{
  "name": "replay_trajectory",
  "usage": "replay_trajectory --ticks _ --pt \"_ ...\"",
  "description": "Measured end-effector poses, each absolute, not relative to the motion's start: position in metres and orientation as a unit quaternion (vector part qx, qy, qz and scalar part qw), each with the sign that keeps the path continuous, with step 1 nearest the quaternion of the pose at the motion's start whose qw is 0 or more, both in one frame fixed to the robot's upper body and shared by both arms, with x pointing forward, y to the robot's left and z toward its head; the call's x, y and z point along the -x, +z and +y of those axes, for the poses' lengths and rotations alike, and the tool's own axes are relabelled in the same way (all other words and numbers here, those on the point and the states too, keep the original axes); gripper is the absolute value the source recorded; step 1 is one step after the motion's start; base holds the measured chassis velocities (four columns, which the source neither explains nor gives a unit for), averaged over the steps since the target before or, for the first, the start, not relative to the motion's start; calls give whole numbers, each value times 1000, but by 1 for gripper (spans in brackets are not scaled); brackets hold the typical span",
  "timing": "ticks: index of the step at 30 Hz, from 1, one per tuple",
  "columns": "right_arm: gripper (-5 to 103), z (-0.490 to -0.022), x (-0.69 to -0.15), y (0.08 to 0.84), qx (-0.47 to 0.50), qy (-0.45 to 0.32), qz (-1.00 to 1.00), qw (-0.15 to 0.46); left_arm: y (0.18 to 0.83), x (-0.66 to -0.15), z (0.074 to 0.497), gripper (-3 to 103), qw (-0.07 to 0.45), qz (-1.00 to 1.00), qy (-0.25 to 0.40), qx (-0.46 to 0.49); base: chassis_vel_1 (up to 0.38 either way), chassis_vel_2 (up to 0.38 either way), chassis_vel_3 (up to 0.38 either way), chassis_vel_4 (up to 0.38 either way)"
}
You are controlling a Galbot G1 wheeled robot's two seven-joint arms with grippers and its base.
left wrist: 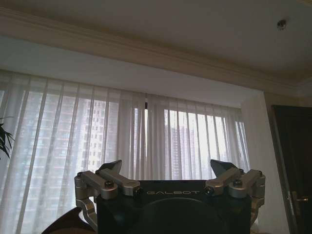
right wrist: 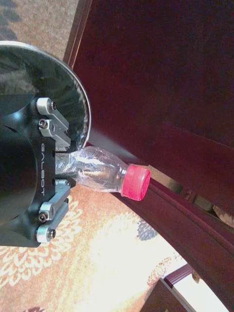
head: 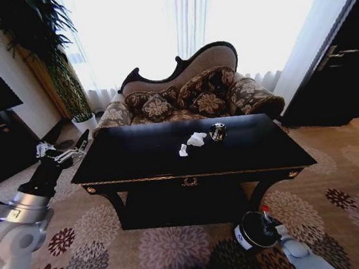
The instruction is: Move to the front of the table and place the trash on the table into the trash bin.
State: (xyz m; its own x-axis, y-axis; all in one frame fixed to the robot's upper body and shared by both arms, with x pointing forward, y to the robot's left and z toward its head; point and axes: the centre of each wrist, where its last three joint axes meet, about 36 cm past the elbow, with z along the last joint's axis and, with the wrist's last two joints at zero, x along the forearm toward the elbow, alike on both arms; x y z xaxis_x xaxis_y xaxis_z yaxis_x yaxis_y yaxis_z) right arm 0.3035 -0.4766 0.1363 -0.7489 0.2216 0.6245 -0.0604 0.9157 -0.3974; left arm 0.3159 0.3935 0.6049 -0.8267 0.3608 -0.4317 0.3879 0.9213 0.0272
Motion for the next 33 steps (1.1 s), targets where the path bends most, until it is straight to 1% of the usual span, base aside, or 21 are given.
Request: replay_trajectory --ticks 2,4,5,7,8,10,12,13,14,16,20,22,24,25,33 --pt "19 -474 -303 136 43 199 -913 353 605 -315 394 100 220 955 -30 -196 0 0 0 0" --pt "30 -469 -300 134 38 194 -913 357 607 -313 394 100 223 954 -32 -197 0 0 0 0" --pt "30 -466 -299 133 36 191 -913 358 607 -312 394 100 224 954 -33 -197 0 0 0 0" --pt "40 -463 -297 132 33 188 -914 359 607 -310 394 100 224 953 -35 -198 0 0 0 0" --pt "40 -463 -297 132 33 188 -914 359 607 -310 394 100 224 953 -35 -198 0 0 0 0" --pt "51 -458 -294 131 30 182 -915 359 607 -310 393 100 224 953 -35 -199 0 0 0 0" --pt "51 -456 -293 131 30 179 -916 359 607 -309 393 100 224 953 -36 -199 0 0 0 0" --pt "62 -451 -291 129 29 173 -917 358 606 -309 393 100 224 953 -37 -199 0 0 0 0" --pt "68 -447 -288 128 28 168 -918 359 606 -309 393 100 224 953 -37 -199 0 0 0 0" --pt "68 -445 -286 127 28 165 -918 359 606 -309 393 100 224 953 -37 -199 0 0 0 0" --pt "89 -435 -277 123 29 147 -922 357 606 -308 391 100 223 953 -35 -203 0 0 0 0" --pt "89 -434 -275 123 28 144 -923 356 606 -308 391 100 223 953 -34 -204 0 0 0 0" --pt "98 -430 -270 122 25 137 -925 353 607 -308 392 100 225 952 -34 -204 0 0 0 0" --pt "99 -429 -268 122 23 134 -927 351 607 -308 392 100 226 952 -34 -204 0 0 0 0" --pt "100 -415 -255 128 15 100 -938 332 602 -310 395 100 222 954 -37 -197 0 0 0 0"
